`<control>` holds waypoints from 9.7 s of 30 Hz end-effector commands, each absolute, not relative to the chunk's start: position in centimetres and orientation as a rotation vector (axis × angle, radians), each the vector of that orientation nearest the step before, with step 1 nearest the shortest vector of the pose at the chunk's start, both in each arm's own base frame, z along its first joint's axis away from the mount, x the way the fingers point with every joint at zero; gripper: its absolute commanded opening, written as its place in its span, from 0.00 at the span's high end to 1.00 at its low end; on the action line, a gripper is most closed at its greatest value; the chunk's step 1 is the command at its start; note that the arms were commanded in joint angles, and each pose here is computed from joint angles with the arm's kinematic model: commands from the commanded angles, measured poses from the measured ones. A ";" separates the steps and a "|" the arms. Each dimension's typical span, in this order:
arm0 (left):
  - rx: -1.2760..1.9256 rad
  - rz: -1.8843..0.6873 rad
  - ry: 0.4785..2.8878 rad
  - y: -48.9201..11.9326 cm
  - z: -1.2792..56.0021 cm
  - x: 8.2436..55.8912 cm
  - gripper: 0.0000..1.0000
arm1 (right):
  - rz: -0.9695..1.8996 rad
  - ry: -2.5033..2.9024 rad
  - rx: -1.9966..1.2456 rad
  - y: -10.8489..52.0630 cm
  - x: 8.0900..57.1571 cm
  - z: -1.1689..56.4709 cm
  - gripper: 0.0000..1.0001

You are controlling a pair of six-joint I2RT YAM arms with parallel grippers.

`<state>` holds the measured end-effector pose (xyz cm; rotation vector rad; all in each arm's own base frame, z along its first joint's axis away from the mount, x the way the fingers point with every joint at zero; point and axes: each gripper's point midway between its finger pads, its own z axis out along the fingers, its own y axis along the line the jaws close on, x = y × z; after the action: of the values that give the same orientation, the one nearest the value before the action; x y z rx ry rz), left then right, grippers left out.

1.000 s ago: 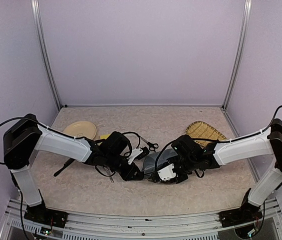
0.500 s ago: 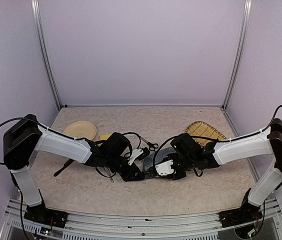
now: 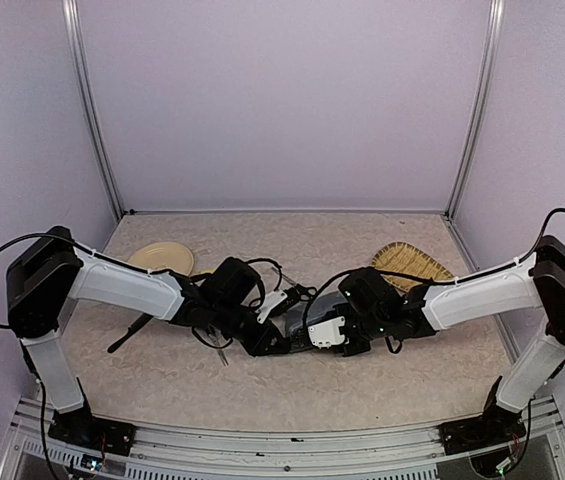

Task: Sort the hair-cutting tools
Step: Place the electric hair clipper in the kit bag, then adjust the kit bag at the center of the board, then place the kit bag at the center of the board, then adjust the scissors at the center of the board.

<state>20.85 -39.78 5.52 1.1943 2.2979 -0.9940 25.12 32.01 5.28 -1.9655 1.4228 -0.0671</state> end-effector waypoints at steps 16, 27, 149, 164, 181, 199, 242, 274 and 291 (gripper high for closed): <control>1.165 -1.100 2.335 -39.4 7.3 20.8 0.98 | -0.243 1.530 -2.094 28.6 25.9 2.6 0.86; 1.173 -1.129 2.351 -39.4 6.6 20.2 0.98 | -0.237 1.532 -2.094 28.5 25.9 3.0 0.86; 1.065 -1.077 2.380 -42.2 10.5 21.9 1.00 | 0.730 2.189 -1.626 22.1 24.7 10.9 1.00; 1.055 -0.868 2.537 -38.0 12.3 18.8 1.00 | 1.011 2.195 -1.611 21.4 20.2 17.0 1.00; 0.845 -0.990 2.525 -39.9 15.6 22.5 1.00 | 1.331 2.199 -1.666 22.7 18.8 16.1 0.98; 0.533 -0.492 2.575 -33.5 15.2 32.5 1.00 | 1.168 2.135 -1.488 22.7 28.1 20.1 0.99; 0.827 -1.139 2.491 -38.1 15.5 16.6 1.00 | 1.214 2.174 -1.785 21.4 15.3 14.5 0.99; 0.785 -0.735 2.511 -35.3 14.9 21.0 0.63 | 0.881 2.306 -1.744 22.4 20.9 12.1 0.48; -0.050 -0.241 2.645 -19.7 9.3 28.4 0.62 | 0.228 2.092 -1.223 17.8 33.1 19.4 0.00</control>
<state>27.56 -22.17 11.26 0.0961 2.6134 -0.3216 27.75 20.14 17.86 -1.4688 2.1670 0.4166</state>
